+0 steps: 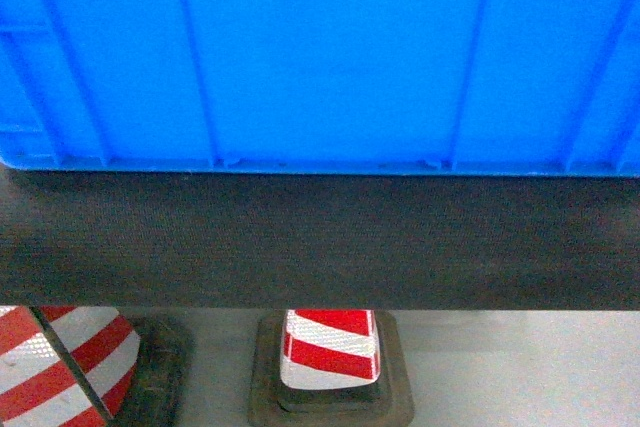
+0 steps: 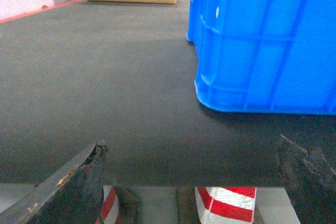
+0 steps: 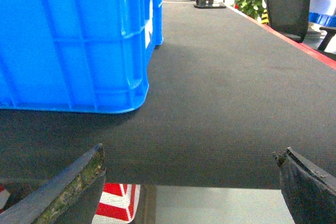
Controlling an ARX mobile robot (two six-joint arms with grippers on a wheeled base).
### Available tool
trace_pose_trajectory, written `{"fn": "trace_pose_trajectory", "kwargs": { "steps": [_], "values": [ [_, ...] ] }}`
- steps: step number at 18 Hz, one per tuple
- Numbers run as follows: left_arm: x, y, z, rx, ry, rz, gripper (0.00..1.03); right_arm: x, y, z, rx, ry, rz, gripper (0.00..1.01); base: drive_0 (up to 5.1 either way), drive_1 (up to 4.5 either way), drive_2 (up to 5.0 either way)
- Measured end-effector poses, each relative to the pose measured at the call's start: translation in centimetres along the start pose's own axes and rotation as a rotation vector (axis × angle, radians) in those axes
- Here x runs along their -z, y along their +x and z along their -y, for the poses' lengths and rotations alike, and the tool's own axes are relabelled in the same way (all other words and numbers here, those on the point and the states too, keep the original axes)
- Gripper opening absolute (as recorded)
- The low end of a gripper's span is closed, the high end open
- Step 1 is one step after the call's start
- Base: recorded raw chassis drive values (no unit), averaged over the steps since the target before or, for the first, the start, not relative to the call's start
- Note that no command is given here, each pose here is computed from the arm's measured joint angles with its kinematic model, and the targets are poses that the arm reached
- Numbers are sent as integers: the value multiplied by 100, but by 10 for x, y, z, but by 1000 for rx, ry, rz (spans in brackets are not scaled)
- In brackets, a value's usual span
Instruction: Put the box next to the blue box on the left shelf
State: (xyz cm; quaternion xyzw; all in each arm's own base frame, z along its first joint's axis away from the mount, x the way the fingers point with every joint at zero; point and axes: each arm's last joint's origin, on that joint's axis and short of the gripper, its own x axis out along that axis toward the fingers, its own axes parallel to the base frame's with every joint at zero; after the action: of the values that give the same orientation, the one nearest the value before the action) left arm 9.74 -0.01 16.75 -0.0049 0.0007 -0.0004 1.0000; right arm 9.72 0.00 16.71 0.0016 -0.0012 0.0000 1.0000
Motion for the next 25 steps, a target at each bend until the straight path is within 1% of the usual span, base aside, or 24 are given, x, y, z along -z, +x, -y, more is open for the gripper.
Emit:
{"fn": "trace_pose_trajectory", "kwargs": {
  "steps": [25],
  "values": [
    [0, 0, 0, 0, 2, 1, 98, 0, 0, 0, 0, -1, 0, 98, 0, 0, 0]
  ]
}}
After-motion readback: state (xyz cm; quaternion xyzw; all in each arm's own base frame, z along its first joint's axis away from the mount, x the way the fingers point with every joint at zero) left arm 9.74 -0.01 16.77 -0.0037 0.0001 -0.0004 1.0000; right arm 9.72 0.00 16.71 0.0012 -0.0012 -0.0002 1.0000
